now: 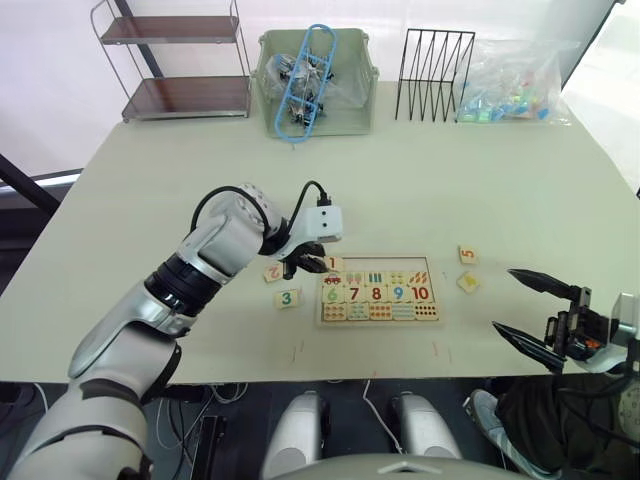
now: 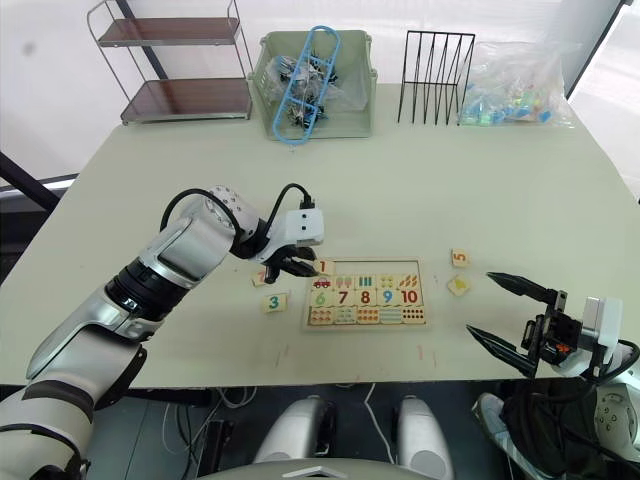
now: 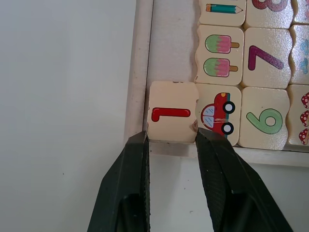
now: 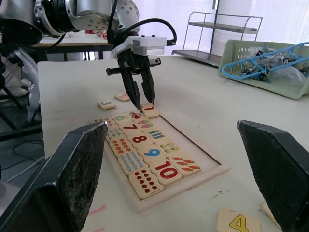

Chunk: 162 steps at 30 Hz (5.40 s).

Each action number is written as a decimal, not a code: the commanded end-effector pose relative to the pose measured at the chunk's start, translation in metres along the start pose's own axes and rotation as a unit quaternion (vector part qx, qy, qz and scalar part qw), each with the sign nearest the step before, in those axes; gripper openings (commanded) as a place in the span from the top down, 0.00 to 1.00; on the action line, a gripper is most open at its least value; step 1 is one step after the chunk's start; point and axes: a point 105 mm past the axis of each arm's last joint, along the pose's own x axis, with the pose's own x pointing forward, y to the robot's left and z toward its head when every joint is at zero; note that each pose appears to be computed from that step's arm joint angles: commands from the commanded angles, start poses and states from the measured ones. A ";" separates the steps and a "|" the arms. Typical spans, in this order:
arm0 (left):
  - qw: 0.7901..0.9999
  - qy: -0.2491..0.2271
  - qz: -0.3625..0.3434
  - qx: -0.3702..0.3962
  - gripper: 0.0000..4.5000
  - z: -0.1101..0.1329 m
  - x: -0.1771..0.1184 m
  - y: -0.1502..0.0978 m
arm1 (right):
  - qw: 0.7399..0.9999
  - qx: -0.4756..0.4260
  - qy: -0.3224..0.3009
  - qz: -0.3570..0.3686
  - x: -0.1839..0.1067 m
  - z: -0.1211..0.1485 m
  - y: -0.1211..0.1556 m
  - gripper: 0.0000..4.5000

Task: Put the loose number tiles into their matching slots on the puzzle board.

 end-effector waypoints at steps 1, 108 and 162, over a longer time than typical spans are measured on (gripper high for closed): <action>1.000 -0.001 0.001 0.007 0.80 0.004 -0.003 0.001 | 1.000 -0.014 -0.008 0.009 0.002 0.007 0.002 0.00; 0.877 -0.337 0.234 -0.250 0.01 -0.128 -0.081 -0.060 | 0.988 0.013 0.066 -0.139 -0.036 -0.017 -0.044 0.00; 0.836 -0.321 0.301 -0.329 0.01 -0.158 -0.090 -0.106 | 0.979 0.023 0.109 -0.170 -0.061 -0.033 -0.028 0.00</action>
